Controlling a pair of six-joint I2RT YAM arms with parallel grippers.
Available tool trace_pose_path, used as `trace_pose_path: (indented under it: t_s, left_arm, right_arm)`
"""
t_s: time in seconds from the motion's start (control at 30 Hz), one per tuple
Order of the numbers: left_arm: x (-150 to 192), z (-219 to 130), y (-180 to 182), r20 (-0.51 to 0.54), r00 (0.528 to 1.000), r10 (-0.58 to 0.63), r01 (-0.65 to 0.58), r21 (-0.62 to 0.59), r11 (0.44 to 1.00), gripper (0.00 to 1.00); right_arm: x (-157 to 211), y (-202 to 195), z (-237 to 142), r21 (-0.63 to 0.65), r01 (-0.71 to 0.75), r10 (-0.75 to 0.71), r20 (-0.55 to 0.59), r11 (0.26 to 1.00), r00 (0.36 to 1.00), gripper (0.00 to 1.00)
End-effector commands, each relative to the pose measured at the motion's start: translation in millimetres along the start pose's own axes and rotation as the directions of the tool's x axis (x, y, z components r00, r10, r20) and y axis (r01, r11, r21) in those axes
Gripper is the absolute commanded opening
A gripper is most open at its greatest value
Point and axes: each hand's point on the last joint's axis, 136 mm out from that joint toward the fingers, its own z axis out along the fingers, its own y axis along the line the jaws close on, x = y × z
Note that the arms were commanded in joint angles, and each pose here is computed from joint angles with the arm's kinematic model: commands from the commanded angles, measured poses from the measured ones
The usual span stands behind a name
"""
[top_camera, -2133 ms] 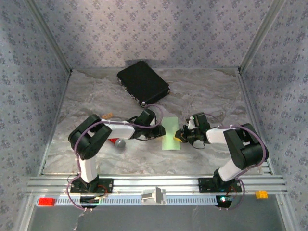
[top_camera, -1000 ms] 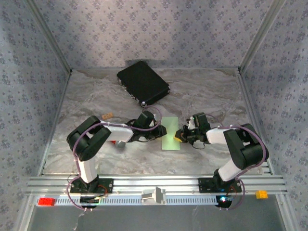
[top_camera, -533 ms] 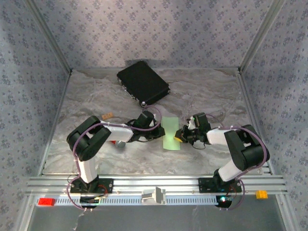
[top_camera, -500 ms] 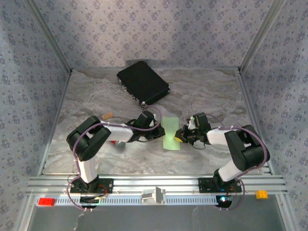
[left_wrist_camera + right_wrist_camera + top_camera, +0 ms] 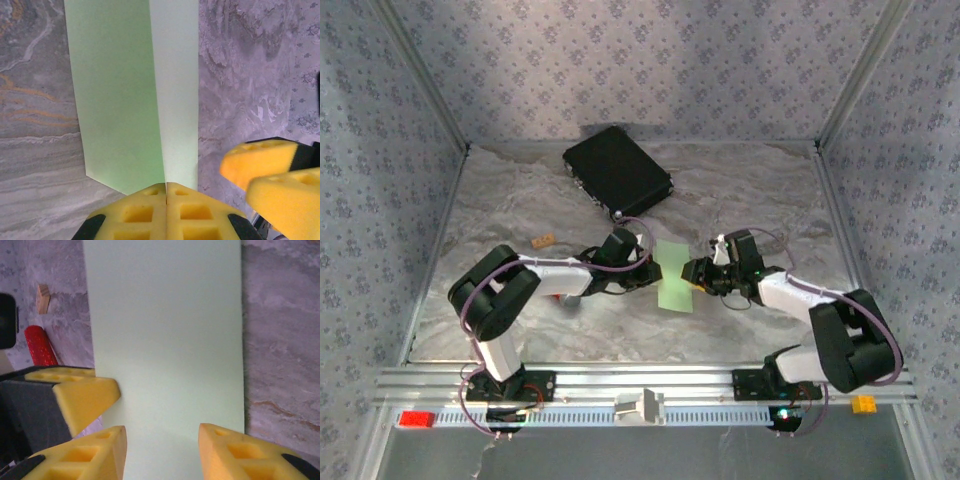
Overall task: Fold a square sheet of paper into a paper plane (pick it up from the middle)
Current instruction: Third fold the triangle at the center of the table.
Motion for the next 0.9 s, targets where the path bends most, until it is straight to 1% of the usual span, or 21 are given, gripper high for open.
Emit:
trace_pose_path:
  t_s: [0.0,0.03,0.1,0.17,0.27,0.3,0.37,0.43,0.47,0.53,0.63,0.77,0.87]
  left_arm:
    - [1.6,-10.3,-0.6,-0.006,1.000,0.004,-0.004,-0.001,1.000,0.00]
    - [1.2,-11.5,0.2,-0.003,1.000,-0.002,0.002,-0.002,1.000,0.00]
    - [1.1,-12.6,-0.3,0.001,1.000,-0.010,0.010,0.002,1.000,0.00]
    - [0.9,-13.8,-0.8,0.004,1.000,-0.018,0.018,0.006,1.000,0.00]
    - [0.5,-15.1,-1.6,0.006,1.000,-0.026,0.026,0.008,1.000,0.00]
    - [1.0,-15.4,-1.3,0.005,1.000,-0.029,0.029,0.008,1.000,0.00]
    - [0.6,-16.0,-2.3,0.007,0.999,-0.032,0.032,0.011,0.999,0.00]
    - [0.1,-17.0,-3.2,0.010,0.999,-0.039,0.039,0.013,0.999,0.00]
    - [0.1,-17.3,-3.6,0.010,0.999,-0.037,0.037,0.015,0.999,0.00]
    - [0.2,-17.6,-4.3,0.011,0.999,-0.038,0.038,0.017,0.999,0.00]
    - [0.4,-18.0,-3.4,0.011,0.999,-0.040,0.040,0.016,0.999,0.00]
    - [1.0,-17.9,-2.3,0.012,0.999,-0.044,0.044,0.015,0.999,0.00]
    - [0.6,-17.9,-3.2,0.014,0.999,-0.044,0.043,0.019,0.999,0.00]
  right_arm:
    - [-3.3,12.1,-9.3,0.031,0.135,-0.136,0.028,0.990,0.990,0.47]
    - [-2.0,17.3,-10.9,0.034,0.163,-0.164,0.038,0.986,0.986,0.48]
    - [1.6,27.8,-13.3,0.067,0.317,-0.320,0.050,0.946,0.946,0.50]
    - [5.8,33.9,-14.6,0.131,0.441,-0.451,0.058,0.888,0.891,0.52]
    - [18.9,45.4,-10.4,0.171,0.606,-0.623,0.070,0.777,0.779,0.63]
    - [22.2,47.7,-8.1,0.185,0.652,-0.673,0.077,0.735,0.736,0.65]
    - [33.1,53.2,-3.1,0.187,0.735,-0.755,0.078,0.652,0.651,0.64]
    - [45.8,60.8,1.7,0.197,0.822,-0.844,0.076,0.535,0.531,0.64]
    - [52.9,64.5,4.2,0.208,0.863,-0.887,0.072,0.461,0.457,0.65]
    - [62.2,68.1,8.6,0.242,0.907,-0.938,0.063,0.346,0.341,0.65]
    - [73.8,70.8,15.3,0.278,0.938,-0.978,0.031,0.206,0.206,0.66]
    - [82.5,72.2,24.0,0.329,0.941,-0.996,-0.005,0.078,0.085,0.67]
    - [86.1,69.4,30.4,0.365,0.931,-0.999,-0.042,0.004,0.021,0.67]
